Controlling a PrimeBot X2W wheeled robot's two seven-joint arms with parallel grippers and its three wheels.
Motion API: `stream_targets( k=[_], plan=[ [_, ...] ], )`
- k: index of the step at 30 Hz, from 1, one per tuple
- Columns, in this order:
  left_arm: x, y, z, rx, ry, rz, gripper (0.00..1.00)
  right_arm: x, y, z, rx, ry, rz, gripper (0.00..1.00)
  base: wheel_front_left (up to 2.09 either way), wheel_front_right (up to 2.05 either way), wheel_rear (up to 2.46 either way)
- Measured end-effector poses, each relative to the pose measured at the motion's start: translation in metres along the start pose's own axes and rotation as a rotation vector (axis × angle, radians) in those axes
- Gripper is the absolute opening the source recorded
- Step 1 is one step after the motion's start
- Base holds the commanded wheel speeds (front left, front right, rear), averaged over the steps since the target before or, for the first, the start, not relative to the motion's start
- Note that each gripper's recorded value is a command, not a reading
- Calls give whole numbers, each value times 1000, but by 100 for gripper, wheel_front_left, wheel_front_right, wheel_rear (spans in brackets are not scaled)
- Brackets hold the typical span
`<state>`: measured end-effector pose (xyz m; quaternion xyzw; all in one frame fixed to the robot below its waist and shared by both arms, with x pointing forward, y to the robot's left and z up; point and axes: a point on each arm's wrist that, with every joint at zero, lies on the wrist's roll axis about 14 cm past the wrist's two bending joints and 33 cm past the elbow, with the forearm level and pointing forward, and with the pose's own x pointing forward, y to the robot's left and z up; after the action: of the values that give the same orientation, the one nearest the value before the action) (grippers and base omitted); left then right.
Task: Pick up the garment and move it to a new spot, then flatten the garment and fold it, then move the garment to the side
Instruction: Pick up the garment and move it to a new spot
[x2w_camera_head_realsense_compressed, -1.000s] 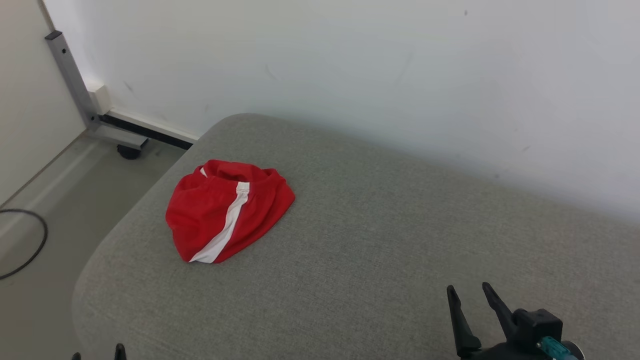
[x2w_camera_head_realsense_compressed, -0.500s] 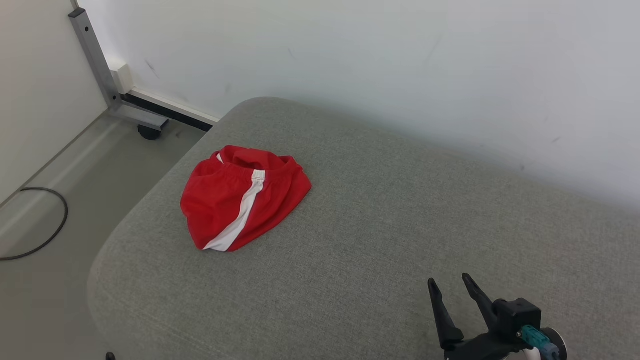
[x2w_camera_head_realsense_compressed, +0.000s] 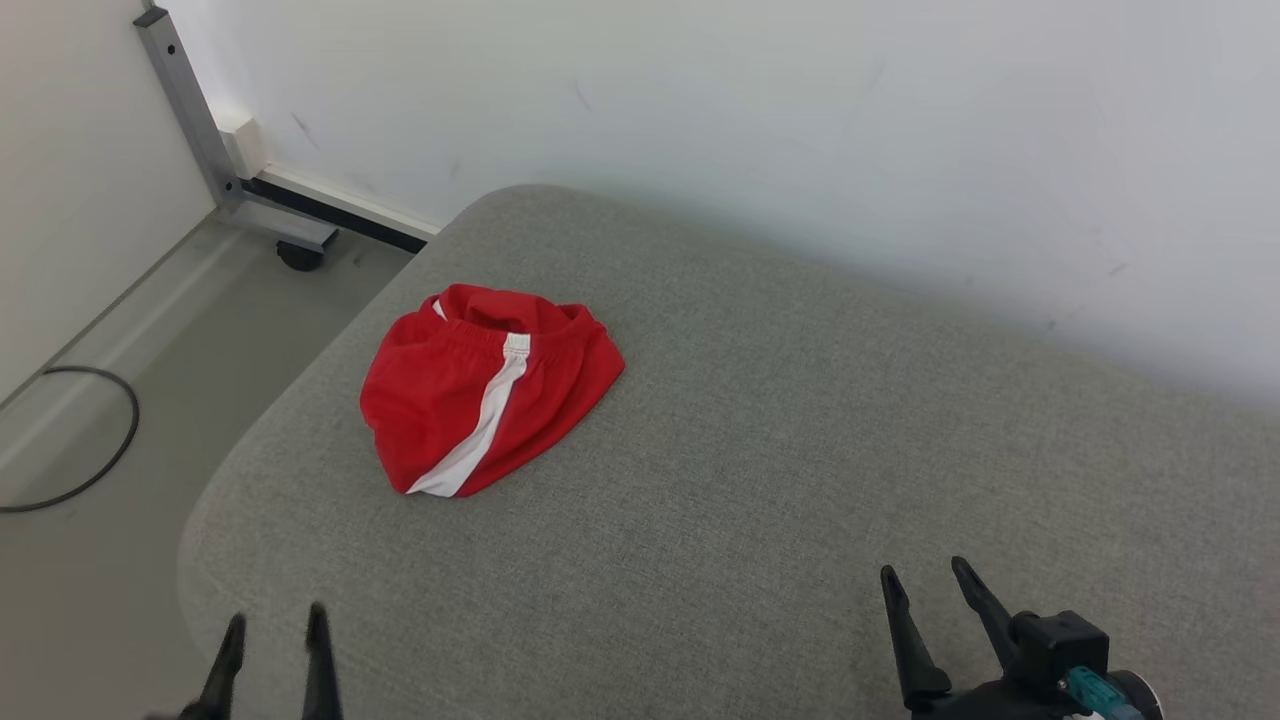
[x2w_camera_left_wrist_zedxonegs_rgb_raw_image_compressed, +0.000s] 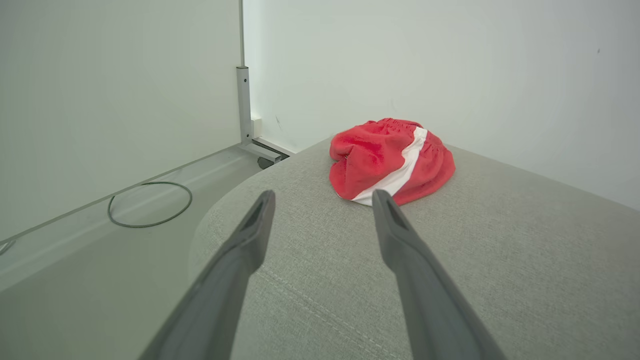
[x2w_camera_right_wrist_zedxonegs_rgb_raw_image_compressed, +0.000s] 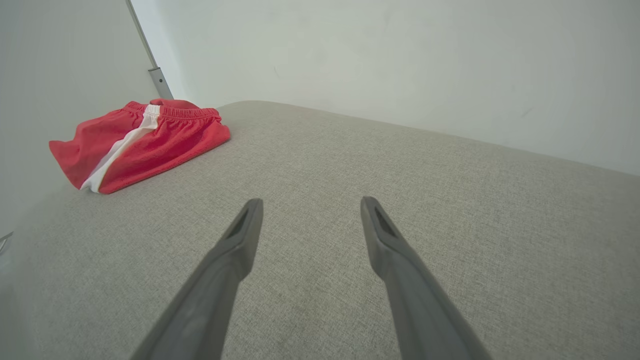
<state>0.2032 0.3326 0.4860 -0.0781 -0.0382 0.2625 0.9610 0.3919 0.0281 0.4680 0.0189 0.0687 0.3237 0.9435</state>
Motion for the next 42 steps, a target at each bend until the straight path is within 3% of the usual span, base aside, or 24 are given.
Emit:
stream_targets(
  k=[6, 11, 19, 28, 29, 30, 38, 42],
  plan=[
    [81, -45, 6, 75, 106, -144, 100, 5, -6, 0, -62, 29, 24, 100, 0, 0, 0],
    [131, -47, 13, 83, 176, -127, 100, 11, -16, 11, -117, 30, 48, 100, 0, 0, 0],
    [205, -68, -26, 74, 487, -75, 100, 1, -61, -8, -131, 112, -12, 100, 0, 0, 0],
    [214, -86, -119, 108, 751, -4, 98, -29, -93, -44, -62, 213, -112, 100, 0, 0, 0],
    [214, -88, -125, 119, 763, -8, 39, -31, -96, -47, -57, 221, -124, 100, 0, 0, 0],
    [217, -90, -130, 127, 760, -8, 0, -33, -99, -50, -51, 227, -135, 100, 0, 0, 0],
    [233, -107, -127, 166, 685, -87, 0, -37, -94, -56, 10, 210, -161, 100, 0, 0, 0],
    [244, -115, -96, 107, 598, -116, 0, -38, -87, -47, 29, 166, -167, 100, 0, 0, 0]
  ],
)
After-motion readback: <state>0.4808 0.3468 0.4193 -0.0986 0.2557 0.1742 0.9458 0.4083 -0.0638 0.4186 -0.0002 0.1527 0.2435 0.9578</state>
